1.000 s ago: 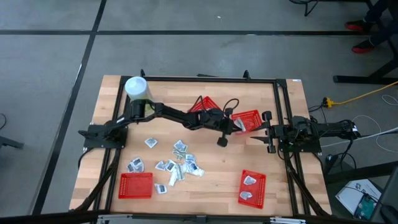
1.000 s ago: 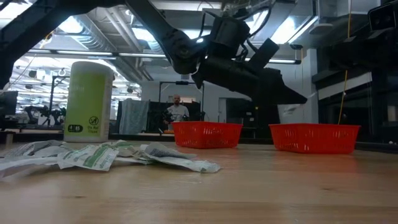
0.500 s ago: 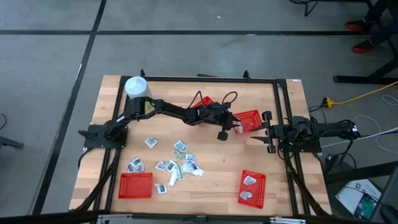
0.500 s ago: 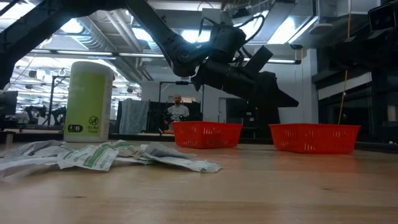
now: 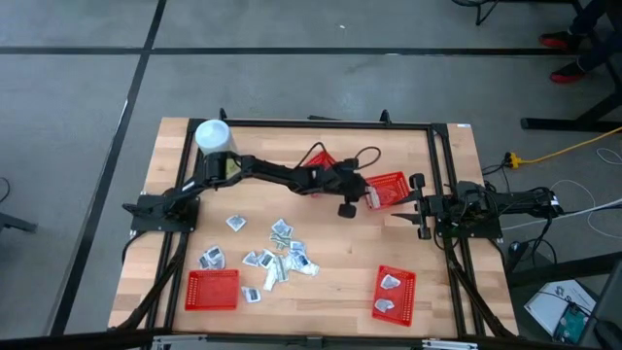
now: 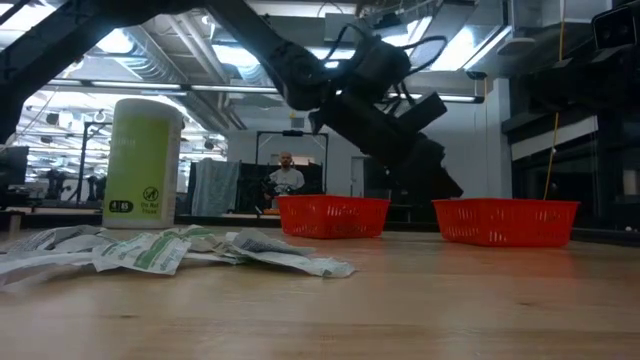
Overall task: Pick & Place First Aid Supplies
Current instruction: Adjust the red container
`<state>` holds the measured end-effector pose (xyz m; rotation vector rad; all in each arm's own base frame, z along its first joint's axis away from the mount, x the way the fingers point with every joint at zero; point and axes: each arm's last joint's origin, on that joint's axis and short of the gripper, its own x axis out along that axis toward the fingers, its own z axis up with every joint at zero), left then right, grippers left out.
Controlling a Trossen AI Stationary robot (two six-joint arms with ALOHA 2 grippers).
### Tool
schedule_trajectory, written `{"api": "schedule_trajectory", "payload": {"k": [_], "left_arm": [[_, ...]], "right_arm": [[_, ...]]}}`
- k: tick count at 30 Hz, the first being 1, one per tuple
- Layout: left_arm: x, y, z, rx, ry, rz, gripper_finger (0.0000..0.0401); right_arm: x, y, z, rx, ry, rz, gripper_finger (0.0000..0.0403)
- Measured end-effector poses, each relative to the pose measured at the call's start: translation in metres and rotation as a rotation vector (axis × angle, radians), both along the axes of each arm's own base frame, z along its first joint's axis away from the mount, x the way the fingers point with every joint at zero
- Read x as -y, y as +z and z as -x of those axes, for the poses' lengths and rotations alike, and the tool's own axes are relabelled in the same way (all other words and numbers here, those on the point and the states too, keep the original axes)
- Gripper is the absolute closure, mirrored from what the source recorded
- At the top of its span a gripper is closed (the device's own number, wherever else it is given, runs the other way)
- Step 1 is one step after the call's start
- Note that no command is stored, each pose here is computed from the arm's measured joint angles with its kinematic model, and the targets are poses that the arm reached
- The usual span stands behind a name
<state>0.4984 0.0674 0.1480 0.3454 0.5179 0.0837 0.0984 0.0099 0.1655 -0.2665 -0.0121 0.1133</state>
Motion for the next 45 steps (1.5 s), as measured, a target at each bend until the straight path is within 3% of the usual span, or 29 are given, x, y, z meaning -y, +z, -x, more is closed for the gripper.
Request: {"api": "schedule_trajectory", "payload": {"k": [10, 16, 22, 37, 45], "left_arm": [[0.019, 0.017, -0.007, -0.098, -0.042, -0.096, 0.0311], [0.02, 0.025, -0.011, -0.036, -0.046, -0.122, 0.0311], [0.012, 0.035, -0.015, -0.09, -0.047, -0.046, 0.0311], [0.01, 0.053, -0.024, -0.146, -0.045, -0.017, 0.0311], [0.01, 0.044, -0.026, -0.158, -0.04, -0.006, 0.0311]], "right_arm": [[0.0, 0.0, 0.0, 0.0, 0.0, 0.0, 0.0276], [0.0, 0.0, 0.0, 0.0, 0.0, 0.0, 0.0276], [0.0, 0.0, 0.0, 0.0, 0.0, 0.0, 0.0276], [0.0, 0.0, 0.0, 0.0, 0.0, 0.0, 0.0276], [0.0, 0.0, 0.0, 0.0, 0.0, 0.0, 0.0276]]}}
